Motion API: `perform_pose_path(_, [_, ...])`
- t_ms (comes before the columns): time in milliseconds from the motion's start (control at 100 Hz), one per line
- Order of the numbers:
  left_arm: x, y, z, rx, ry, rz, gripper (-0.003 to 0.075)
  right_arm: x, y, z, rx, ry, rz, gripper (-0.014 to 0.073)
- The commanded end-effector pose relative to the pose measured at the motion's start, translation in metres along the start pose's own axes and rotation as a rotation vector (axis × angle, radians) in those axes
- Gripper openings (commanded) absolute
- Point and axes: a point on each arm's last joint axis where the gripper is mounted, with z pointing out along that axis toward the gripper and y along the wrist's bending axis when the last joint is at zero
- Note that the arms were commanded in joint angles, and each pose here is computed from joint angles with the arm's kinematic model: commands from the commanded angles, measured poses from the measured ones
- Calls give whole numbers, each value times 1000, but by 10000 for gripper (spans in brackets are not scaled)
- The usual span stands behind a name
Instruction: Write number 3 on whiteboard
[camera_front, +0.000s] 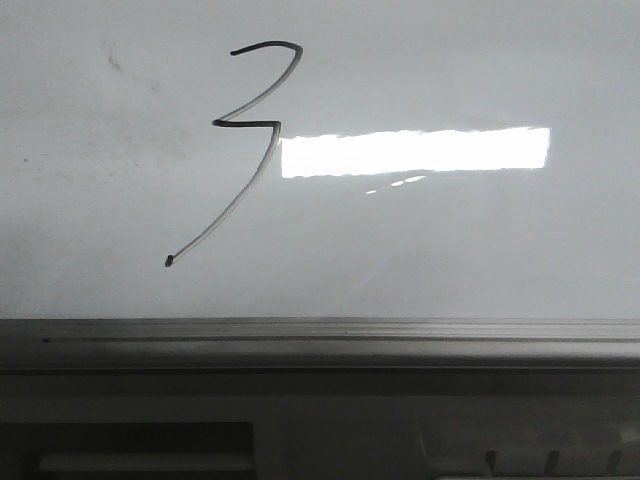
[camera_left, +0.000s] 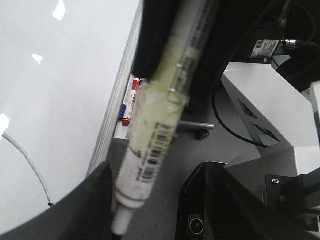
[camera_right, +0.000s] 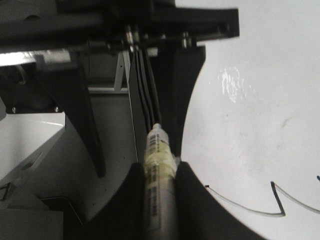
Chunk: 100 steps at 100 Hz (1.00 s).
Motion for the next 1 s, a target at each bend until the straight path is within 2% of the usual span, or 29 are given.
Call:
perform_pose_path(0, [-15,2,-6,-39,-101,-4,369,-17,-4,-16,38,-136,-15,-69])
perform_pose_path(220, [-17,4,-7,-63,-119,-4,367,-16,-3,-12,30,-123,-18,-69])
perform_pose_path(480, [-22,0,-7,-13,-184,-54,358,-14,-1,-3,17,-84,-20,-69])
perform_pose_path(580, [-23,0,-7,-8,-191,-59,258,-14,-2,-3,18,-87,-20,-69])
perform_pose_path(650, [-23,0,-7,-8,-191,-59,132,-14,-2,-3,19,-88,-20,-69])
perform_pose_path(660, [-23,0,-7,-8,-191,-59,91,-14,-2,-3,19,-88,-20,-69])
perform_pose_path(730, [-23,0,-7,-8,-188,-56,-19,-14,-2,-3,19,-88,-20,-69])
perform_pose_path(990, [-21,-3,-7,19,-170,-54,-21,-16,-2,-5,23,-105,-19,-46])
